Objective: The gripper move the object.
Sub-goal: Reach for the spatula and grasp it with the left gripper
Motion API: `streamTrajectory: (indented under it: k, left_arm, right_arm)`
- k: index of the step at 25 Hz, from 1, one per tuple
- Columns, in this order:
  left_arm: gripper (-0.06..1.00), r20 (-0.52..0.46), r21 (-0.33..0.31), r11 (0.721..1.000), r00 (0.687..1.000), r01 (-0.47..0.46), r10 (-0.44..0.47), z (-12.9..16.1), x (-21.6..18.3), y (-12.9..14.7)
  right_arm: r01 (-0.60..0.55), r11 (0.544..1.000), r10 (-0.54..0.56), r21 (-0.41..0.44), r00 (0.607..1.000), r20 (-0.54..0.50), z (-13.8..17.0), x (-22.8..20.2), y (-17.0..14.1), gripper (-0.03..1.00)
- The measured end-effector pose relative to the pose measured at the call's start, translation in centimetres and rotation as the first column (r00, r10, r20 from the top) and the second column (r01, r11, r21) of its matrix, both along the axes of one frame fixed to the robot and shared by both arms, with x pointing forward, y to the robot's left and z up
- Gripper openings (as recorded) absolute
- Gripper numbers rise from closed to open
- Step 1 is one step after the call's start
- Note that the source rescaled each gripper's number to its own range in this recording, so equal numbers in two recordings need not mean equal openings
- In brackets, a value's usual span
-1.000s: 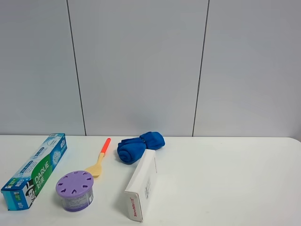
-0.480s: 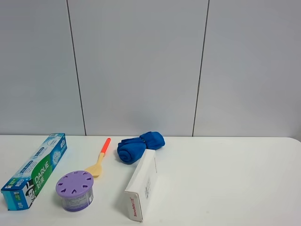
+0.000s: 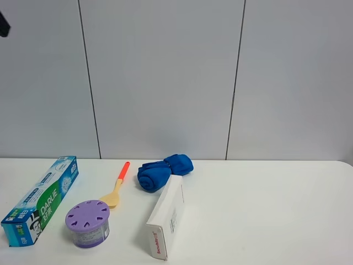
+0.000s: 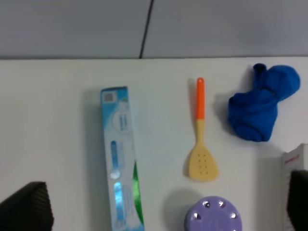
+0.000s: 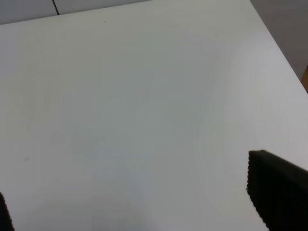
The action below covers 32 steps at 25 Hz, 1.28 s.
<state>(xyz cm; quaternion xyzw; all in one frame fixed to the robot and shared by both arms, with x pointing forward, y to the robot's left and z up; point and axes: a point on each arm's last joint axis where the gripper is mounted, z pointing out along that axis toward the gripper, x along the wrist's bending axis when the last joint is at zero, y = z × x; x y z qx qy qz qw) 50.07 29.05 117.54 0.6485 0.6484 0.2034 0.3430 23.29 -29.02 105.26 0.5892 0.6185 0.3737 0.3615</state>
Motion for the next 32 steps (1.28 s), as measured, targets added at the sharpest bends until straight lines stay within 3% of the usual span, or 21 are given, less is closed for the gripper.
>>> streamTrajectory:
  k: [8,17,24,32]
  left_arm:
    - [1.0,-0.071,-0.008,0.988,0.985,0.155,-0.156,-2.8,7.4,-5.2]
    - [1.0,-0.251,0.012,0.965,0.935,0.262,-0.25,-10.2,11.6,-10.4]
    - [1.0,-0.281,0.032,0.949,0.914,0.314,-0.293,-15.0,13.3,-13.7]
    - [1.0,-0.332,0.053,0.947,0.9,0.317,-0.282,-19.8,14.9,-14.5]
  right_arm:
    - [0.0,1.0,0.0,0.0,1.0,0.0,0.0,0.0,0.0,1.0]
    - [0.0,1.0,0.0,0.0,1.0,0.0,0.0,0.0,0.0,1.0]
    - [0.0,1.0,0.0,0.0,1.0,0.0,0.0,0.0,0.0,1.0]
    - [0.0,1.0,0.0,0.0,1.0,0.0,0.0,0.0,0.0,1.0]
